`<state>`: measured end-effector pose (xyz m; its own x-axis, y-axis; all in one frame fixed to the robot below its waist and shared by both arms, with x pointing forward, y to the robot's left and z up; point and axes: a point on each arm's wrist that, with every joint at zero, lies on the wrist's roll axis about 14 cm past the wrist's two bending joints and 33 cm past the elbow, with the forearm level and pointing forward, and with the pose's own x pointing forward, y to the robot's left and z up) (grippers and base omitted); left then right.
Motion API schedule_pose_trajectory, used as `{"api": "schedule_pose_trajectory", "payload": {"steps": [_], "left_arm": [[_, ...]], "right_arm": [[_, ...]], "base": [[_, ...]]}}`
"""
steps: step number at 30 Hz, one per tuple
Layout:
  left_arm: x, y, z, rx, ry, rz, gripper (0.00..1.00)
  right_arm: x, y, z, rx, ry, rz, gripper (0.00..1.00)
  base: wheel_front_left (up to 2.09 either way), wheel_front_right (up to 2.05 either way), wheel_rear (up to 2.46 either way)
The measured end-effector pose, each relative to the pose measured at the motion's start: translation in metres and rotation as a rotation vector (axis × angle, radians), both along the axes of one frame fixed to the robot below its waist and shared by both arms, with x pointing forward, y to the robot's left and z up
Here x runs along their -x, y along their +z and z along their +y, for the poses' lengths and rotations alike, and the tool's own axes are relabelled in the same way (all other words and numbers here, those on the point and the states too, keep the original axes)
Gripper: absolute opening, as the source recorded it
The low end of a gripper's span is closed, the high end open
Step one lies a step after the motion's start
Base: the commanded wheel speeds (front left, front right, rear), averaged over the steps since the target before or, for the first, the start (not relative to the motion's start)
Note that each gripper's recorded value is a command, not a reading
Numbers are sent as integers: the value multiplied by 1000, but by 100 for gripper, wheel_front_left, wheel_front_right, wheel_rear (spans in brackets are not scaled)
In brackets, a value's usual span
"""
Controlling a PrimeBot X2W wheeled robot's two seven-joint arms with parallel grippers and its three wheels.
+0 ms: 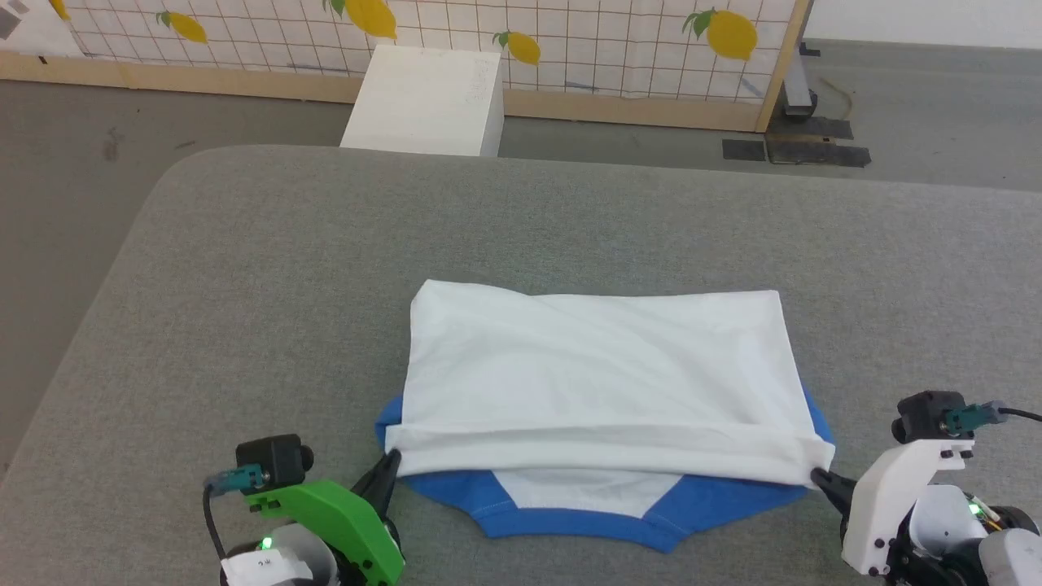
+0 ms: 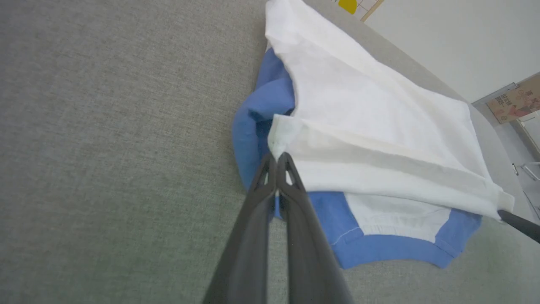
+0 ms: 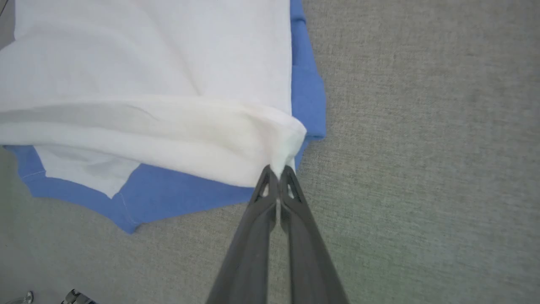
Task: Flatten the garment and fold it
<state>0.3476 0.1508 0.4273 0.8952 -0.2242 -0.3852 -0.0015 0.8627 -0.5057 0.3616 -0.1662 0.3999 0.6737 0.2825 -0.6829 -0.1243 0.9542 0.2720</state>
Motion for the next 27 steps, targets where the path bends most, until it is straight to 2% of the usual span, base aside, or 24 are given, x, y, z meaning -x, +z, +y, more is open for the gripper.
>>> {"api": "schedule_pose_trajectory", "payload": {"steps": [4,5,6,7,8,15,18,20,21,22,23,27], "left_arm": [[5,-11,-3,4,-8,60,0],[7,-15,-4,2,-15,81,11],[7,-16,-5,4,-17,89,45],[9,-18,-5,6,-17,107,100],[10,-20,-5,2,-21,123,100],[19,-12,25,-33,44,183,100],[16,4,41,-47,96,140,100],[7,24,56,-61,150,59,100],[-6,54,77,-117,220,-95,100],[-10,64,81,-139,238,-150,100],[-26,111,96,-256,313,-437,100],[-36,138,88,-332,287,-603,100]], "right_arm": [[6,-5,-1,8,5,35,0],[7,-7,-2,14,5,44,0],[9,-8,-2,17,8,54,0],[11,-9,-1,19,16,68,85],[12,-9,-1,20,19,73,100],[8,19,-12,-1,-1,5,100],[2,34,-24,-18,-36,-36,100],[-4,44,-34,-11,-57,-67,100],[-11,49,-46,10,-69,-65,100],[-15,51,-48,14,-69,-66,100],[-37,55,-45,34,-28,-52,100],[-47,45,-34,40,20,-4,100]], "base": [[0,0,0],[0,0,0],[0,0,0],[0,0,0],[0,0,0],[0,0,0],[0,0,0],[0,0,0],[0,0,0],[0,0,0],[0,0,0],[0,0,0]]}}
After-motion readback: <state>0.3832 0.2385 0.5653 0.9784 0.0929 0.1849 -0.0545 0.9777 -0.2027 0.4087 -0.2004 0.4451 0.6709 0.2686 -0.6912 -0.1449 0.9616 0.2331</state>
